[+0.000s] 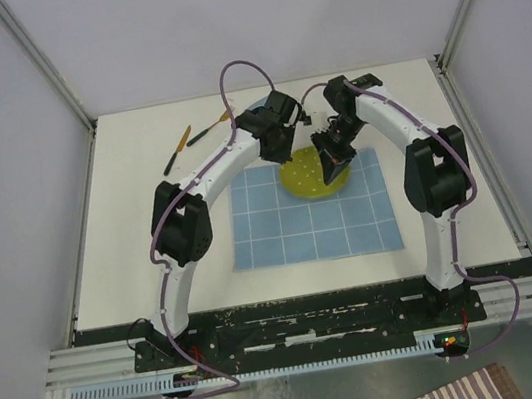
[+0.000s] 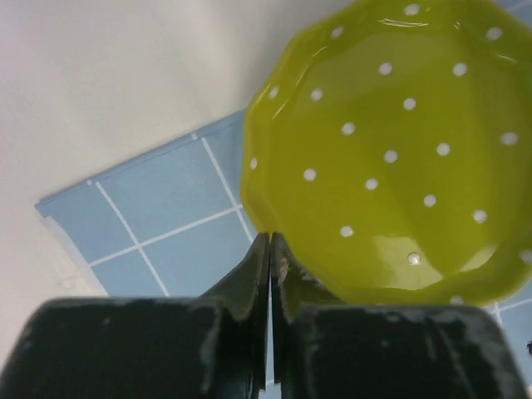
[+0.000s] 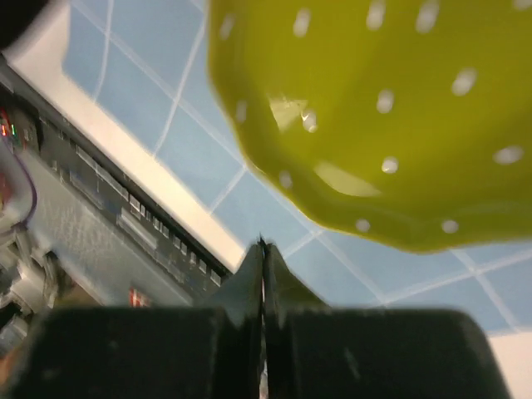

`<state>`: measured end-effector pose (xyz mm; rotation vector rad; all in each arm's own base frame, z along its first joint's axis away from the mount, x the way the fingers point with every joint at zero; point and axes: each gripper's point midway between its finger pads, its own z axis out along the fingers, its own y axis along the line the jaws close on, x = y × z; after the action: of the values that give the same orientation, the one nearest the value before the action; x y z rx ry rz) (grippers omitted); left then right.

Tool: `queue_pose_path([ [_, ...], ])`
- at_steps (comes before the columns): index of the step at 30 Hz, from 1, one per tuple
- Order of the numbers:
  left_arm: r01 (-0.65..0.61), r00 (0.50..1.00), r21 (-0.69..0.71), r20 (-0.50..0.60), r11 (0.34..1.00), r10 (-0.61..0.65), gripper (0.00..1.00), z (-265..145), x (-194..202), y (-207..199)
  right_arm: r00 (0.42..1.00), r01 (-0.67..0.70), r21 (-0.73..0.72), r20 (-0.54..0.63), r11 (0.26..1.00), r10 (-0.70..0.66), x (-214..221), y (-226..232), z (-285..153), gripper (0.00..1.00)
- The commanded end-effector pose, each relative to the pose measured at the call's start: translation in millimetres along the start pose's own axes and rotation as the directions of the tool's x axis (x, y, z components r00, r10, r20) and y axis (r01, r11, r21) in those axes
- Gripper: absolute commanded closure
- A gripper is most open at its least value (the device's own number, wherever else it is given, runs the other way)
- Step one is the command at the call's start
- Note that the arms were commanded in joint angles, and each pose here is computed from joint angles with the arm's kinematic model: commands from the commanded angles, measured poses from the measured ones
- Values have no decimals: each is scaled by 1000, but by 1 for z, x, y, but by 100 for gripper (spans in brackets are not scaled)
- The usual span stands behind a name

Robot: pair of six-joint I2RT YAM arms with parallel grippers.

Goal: Set the dinner table for one person
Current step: Place the plate on the napkin.

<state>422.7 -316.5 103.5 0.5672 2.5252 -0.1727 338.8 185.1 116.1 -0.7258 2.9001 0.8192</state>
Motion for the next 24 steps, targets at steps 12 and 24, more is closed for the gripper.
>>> queue_pose_path([
  [12, -65, 983, 82, 177, 995, 50, 97, -60, -43, -36, 991, 69, 6, 111, 998, -69, -25, 8, -8, 98],
  [24, -20, 990, -183, 137, 983, 45, 93, -12, -44, 64, 991, 7, 167, 128, 986, -29, -71, -76, 9, 89],
])
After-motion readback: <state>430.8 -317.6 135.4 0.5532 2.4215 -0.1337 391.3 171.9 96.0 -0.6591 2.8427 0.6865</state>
